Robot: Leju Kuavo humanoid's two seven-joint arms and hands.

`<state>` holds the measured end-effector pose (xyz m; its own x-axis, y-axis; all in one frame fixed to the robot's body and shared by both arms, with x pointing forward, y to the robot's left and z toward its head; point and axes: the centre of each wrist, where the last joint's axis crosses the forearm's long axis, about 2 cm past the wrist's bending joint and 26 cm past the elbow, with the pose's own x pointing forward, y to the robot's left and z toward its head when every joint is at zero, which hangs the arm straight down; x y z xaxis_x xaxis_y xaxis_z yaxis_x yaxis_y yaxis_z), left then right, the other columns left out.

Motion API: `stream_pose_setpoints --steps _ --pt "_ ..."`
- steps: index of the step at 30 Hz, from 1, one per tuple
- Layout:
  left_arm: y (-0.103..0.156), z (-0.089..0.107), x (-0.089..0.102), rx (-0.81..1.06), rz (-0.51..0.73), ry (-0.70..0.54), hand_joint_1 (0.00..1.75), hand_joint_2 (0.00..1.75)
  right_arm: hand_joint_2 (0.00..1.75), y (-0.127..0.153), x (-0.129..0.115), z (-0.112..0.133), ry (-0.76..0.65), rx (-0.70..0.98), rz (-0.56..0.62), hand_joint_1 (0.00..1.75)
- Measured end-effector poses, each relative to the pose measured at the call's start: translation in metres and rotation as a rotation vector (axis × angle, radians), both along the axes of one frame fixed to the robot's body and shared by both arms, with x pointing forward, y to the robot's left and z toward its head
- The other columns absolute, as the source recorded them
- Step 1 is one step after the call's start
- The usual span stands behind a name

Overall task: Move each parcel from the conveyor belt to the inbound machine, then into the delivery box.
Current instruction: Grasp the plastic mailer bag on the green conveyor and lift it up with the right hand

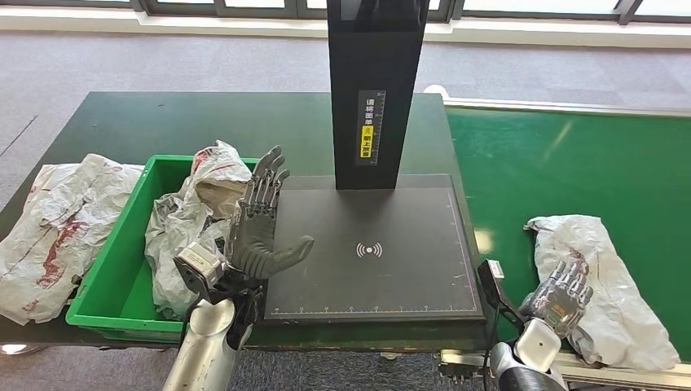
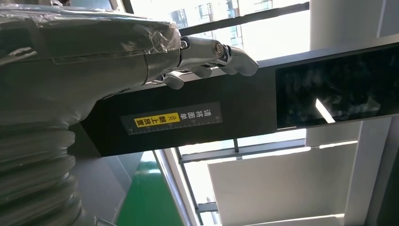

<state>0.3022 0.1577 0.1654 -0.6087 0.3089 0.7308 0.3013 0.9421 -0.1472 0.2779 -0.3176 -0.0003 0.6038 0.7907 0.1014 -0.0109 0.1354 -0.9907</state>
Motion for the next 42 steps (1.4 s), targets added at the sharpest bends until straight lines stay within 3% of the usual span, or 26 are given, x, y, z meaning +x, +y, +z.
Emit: stream_pose_setpoints --steps 6,21,42 --pt "0.0 0.0 0.0 0.0 0.0 -0.001 0.0 1.75 1.75 0.004 0.002 0.005 0.075 -0.005 -0.089 0.0" --pt "0.0 0.002 0.0 -0.016 -0.024 -0.014 0.0 1.75 1.75 0.004 -0.008 -0.003 0.179 0.005 -0.079 0.0" --pt "0.0 0.004 -0.001 -0.018 -0.027 -0.025 0.0 1.75 1.75 0.005 -0.007 -0.004 0.193 0.011 -0.06 0.0"
